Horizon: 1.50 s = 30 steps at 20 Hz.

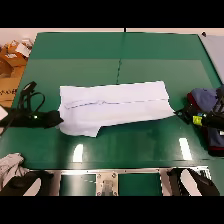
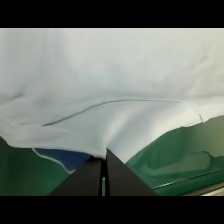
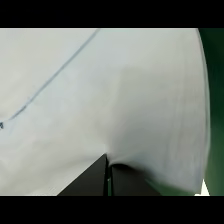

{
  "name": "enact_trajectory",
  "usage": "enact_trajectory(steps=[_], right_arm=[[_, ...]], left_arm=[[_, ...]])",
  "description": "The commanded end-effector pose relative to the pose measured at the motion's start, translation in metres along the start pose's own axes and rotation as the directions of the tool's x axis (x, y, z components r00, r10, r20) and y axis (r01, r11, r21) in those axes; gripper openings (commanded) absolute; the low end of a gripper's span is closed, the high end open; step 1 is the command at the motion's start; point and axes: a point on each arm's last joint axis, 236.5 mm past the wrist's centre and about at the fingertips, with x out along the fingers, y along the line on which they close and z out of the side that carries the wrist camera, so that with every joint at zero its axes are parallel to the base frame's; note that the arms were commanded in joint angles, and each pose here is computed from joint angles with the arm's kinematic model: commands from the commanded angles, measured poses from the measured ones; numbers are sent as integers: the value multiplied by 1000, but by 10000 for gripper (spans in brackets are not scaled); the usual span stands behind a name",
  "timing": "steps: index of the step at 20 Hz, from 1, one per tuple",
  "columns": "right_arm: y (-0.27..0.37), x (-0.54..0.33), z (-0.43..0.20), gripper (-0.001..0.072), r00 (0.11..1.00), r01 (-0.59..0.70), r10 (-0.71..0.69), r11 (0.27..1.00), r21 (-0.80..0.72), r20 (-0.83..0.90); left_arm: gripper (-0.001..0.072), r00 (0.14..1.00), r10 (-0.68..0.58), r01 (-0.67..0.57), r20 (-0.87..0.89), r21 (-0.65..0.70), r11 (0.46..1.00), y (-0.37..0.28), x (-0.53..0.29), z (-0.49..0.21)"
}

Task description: Fold the shirts.

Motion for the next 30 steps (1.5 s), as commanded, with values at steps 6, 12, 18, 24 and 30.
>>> enact_trajectory(steps=[6,12,18,24,30], right_arm=[[59,88,97,15,998,-59,58,997,-47,-19],[56,203,147,268,996,-52,50,998,-29,-73],[34,141,210,564,992,-79,62,986,-150,-112],[-40,127,172,565,940,-90,22,978,-186,-340],[-33,179,125,564,877,-143,16,963,-230,-480]], left_arm=[[27,997,20,-23,68,45,999,2,54,144],[334,990,14,-13,139,-6,1000,20,121,225],[674,994,-6,11,114,-43,999,25,47,253],[36,999,-24,23,-38,-28,999,21,41,219],[28,999,-33,33,-9,11,999,3,50,224]])
